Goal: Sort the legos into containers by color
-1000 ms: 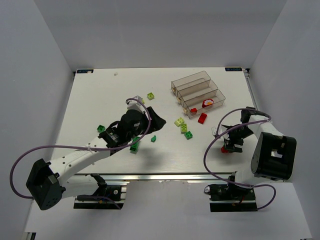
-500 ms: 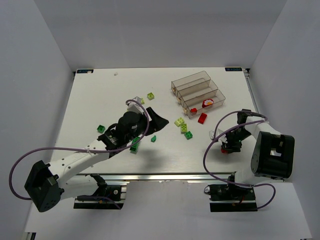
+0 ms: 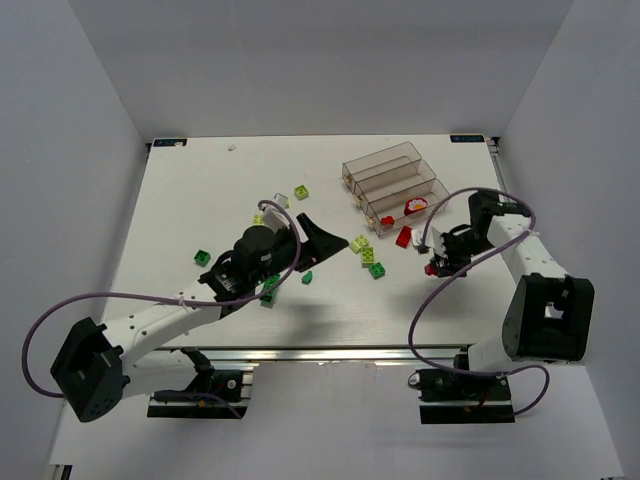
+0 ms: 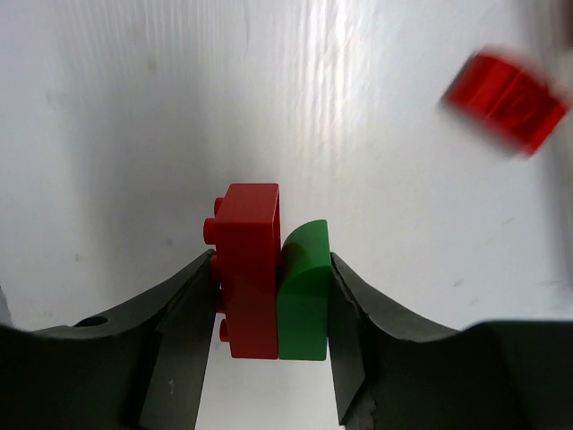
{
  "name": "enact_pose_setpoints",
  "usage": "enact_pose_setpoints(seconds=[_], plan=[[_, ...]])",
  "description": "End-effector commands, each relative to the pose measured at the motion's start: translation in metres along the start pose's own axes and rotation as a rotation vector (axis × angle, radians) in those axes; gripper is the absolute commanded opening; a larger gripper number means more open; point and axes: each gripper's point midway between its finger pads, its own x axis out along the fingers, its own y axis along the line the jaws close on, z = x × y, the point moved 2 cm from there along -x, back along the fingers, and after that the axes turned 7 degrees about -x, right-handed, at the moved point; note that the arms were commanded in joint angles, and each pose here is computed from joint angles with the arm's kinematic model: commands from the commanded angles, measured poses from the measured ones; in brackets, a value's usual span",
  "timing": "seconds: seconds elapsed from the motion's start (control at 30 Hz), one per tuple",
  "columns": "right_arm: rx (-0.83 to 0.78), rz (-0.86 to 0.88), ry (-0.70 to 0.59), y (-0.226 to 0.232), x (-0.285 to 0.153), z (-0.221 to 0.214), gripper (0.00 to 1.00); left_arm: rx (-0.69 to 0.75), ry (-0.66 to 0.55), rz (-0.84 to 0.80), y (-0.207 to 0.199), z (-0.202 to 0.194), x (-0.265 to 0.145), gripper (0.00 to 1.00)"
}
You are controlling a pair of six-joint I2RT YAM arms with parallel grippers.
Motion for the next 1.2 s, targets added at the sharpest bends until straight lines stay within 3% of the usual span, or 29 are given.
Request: enact_pose_setpoints(seconds=[0.0, 0.23, 0.47, 1.17], plan=[[0.005, -0.037, -0.173, -0.012, -0.014, 0.069, 0.20, -0.018, 0.056, -0.098, -0.017, -0.008, 0.001, 0.90], [0.028, -0.041, -0.306, -0.028, -0.008, 0.156, 0.18, -0.006, 0.124, -0.103, -0.019, -0.024, 0.018, 0.91], [0.081, -0.071, -0.373, -0.040, -0.011, 0.194, 0.18, 0.018, 0.152, -0.096, -0.021, -0.031, 0.031, 0.90], [0.002, -0.071, -0.397, -0.028, -0.009, 0.218, 0.21, 0.015, 0.205, -0.086, -0.014, -0.047, 0.047, 0.80]])
